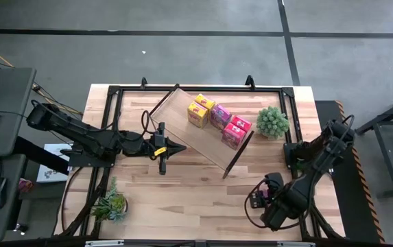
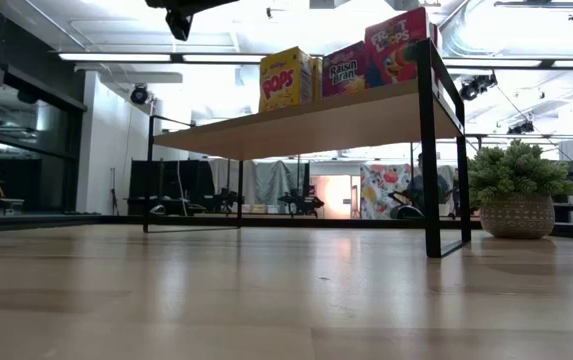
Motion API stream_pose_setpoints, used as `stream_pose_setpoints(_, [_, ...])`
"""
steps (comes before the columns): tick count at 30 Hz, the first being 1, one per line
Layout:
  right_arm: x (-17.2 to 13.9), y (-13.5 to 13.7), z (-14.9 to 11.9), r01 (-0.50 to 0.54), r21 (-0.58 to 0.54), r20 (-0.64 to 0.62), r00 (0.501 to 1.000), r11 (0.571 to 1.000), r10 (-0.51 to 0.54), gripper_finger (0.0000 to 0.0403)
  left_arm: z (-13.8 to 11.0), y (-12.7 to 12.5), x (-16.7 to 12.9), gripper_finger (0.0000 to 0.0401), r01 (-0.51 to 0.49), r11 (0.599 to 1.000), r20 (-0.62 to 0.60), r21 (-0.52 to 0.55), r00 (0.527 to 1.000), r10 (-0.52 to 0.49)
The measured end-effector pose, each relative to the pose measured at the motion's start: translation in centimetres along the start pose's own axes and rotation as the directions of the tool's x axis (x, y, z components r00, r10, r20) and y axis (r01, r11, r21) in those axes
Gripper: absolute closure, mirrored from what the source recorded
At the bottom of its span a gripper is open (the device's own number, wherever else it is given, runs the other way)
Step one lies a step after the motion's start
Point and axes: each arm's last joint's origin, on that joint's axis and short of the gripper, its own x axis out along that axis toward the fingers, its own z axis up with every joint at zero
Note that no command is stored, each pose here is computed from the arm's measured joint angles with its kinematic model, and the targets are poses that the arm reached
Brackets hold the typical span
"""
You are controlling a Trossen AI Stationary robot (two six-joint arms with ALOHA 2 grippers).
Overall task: Stack cereal on shelf
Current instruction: Put the purple cereal box on the shelf
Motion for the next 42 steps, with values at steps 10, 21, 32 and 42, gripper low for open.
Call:
stream_pose_setpoints(10, [0.3, -0.2, 0.1, 0.039, 0.007, -0.008, 0.999, 0.999, -0.039, 0.0116, 0.0, -0.1, 0.0, 0.0401, 0.026, 1.0, -0.002, 0.0, 1.0, -0.026])
stream_pose_setpoints(21, [1.0, -0.1, 0.0, 0.028, 0.008, -0.012, 1.0, 1.0, -0.028, 0.0116, -0.1, -0.1, 0.0, 0.0401, 0.025, 1.0, -0.009, 0.002, 1.0, -0.025])
stream_pose_setpoints(32, [3.0, 0.6, -1.1, 0.073, -0.014, 0.011, 0.997, 0.997, -0.073, 0.0116, -0.1, -0.1, 0.0, 0.0401, 0.025, 1.0, -0.012, 0.003, 1.0, -0.025])
stream_pose_setpoints(42, [4.4, 1.0, -1.6, 0.111, -0.043, 0.046, 0.993, 0.993, -0.109, 0.0116, -0.1, -0.1, 0.0, 0.0401, 0.024, 1.0, -0.012, 0.003, 1.0, -0.024])
